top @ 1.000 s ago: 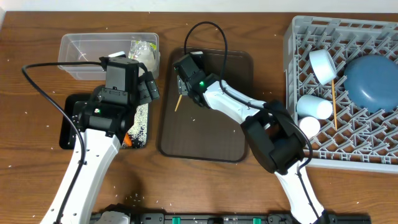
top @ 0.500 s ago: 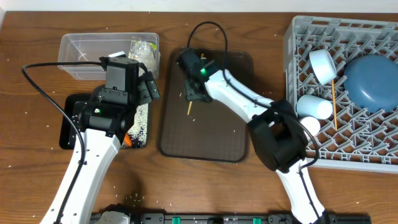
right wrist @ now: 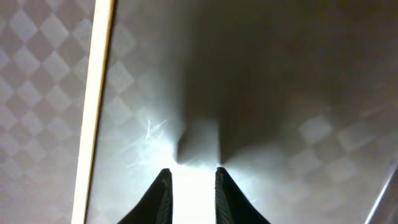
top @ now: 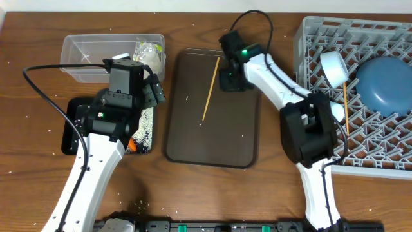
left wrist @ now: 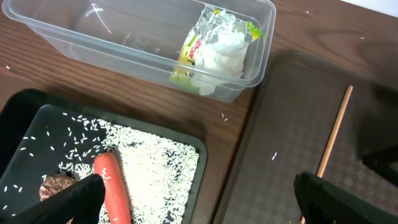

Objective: Sort waste into correct bins and load items into the dishwasher rack

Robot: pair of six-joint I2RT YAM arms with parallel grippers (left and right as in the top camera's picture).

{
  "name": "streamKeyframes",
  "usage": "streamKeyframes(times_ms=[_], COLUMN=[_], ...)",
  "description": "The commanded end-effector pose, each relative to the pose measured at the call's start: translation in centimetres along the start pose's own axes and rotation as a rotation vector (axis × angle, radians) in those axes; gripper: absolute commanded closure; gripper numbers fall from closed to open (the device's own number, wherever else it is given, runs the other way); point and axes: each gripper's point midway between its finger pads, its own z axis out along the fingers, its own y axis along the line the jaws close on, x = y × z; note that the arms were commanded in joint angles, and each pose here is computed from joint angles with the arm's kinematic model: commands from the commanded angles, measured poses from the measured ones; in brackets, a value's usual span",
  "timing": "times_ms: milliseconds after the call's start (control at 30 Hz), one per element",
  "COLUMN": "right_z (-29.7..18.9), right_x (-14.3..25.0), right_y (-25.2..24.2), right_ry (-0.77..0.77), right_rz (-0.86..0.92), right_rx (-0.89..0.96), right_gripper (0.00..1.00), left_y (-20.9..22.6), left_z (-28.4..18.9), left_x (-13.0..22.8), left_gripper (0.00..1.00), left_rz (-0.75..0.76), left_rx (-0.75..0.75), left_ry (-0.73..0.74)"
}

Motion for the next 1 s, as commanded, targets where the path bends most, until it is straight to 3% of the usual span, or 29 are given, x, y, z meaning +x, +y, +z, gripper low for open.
streamKeyframes(times_ms=[0, 133, 300, 600, 833, 967], right_z=[-0.4, -0.7, -0.4, 1.7, 1.8, 1.9], right_x=[-0.1, -0.8, -1.2, 0.1, 0.1, 1.0], right_y=[2.7, 5.2, 5.8, 6.1, 6.1, 6.1], right_ry=[0.013, -0.042, -0.127, -0.157, -0.155, -0.115], right_rz=[-0.057, -0.099, -0.063, -0.114, -0.114, -0.124], right_rx=[-0.137, -0.167, -0.045, 0.097, 0.095, 0.085], right_gripper=[0.69, 0.46, 0.31, 0.3, 0.39, 0.4], left_y=[0.2, 0.2, 0.2, 0.2, 0.2, 0.2], left_z=[-0.1, -0.1, -0.1, -0.1, -0.1, -0.1], left_x=[-0.6, -0.6, -0.6, -0.6, -0.6, -0.6], left_gripper=[0.02, 0.02, 0.02, 0.02, 0.02, 0.02], left_rz=[-0.014, -0.014, -0.014, -0.014, -0.014, -0.014], left_rx=[-0.011, -0.011, -0.011, -0.011, -0.011, -0.011], left_ry=[-0.013, -0.013, -0.013, -0.013, -0.013, -0.013])
